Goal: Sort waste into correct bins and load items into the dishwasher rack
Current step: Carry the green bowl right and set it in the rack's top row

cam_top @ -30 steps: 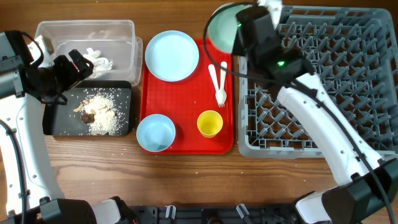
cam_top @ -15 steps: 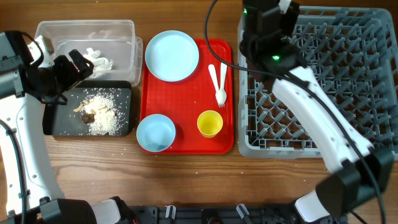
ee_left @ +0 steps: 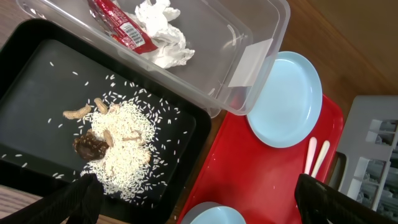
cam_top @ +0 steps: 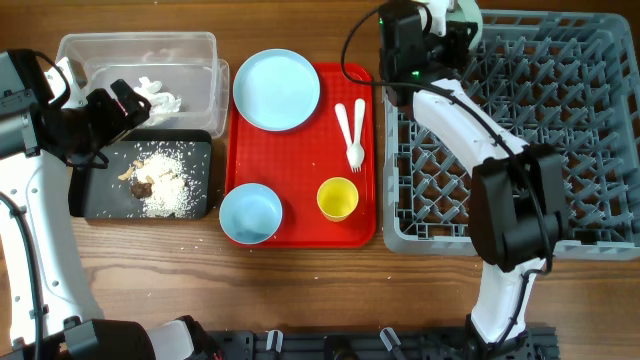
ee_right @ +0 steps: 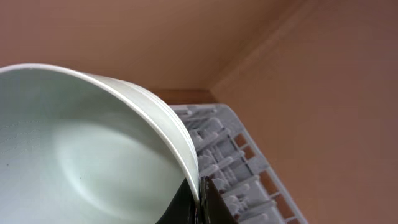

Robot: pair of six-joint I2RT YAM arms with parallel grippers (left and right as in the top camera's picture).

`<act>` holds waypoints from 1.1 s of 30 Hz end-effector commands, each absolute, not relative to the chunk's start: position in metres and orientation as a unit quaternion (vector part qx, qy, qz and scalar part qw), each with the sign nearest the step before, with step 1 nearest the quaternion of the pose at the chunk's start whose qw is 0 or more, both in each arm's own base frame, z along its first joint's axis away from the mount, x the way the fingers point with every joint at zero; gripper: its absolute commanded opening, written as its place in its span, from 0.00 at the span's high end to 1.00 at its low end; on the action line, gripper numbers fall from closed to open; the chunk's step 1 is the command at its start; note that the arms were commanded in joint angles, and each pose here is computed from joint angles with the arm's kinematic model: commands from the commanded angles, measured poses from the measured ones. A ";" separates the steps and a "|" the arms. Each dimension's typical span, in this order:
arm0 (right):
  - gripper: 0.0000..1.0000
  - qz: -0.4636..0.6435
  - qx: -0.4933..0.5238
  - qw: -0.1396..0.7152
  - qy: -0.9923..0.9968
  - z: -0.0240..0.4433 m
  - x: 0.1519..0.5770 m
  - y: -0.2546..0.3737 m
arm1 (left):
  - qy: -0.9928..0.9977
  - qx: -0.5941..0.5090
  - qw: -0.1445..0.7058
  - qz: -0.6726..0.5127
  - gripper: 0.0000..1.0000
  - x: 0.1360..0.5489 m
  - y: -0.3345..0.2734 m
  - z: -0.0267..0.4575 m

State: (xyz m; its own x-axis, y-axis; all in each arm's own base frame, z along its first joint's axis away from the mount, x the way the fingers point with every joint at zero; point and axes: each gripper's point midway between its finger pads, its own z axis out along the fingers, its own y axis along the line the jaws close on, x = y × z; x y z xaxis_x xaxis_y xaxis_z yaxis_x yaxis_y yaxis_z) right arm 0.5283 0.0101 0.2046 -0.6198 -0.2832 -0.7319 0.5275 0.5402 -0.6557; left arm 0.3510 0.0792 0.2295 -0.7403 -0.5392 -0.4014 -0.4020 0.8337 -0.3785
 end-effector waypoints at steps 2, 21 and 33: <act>0.96 -0.501 0.062 0.399 0.765 0.191 0.527 0.006 | 0.924 -0.243 0.261 -0.136 0.00 0.354 0.080 0.234; 0.96 -0.488 0.017 0.376 0.788 0.162 0.530 0.014 | 0.924 -0.243 0.261 -0.136 0.00 0.354 0.079 0.234; 0.91 -0.487 -0.032 0.360 0.795 0.156 0.529 0.030 | 0.924 -0.243 0.261 -0.136 0.00 0.354 0.080 0.234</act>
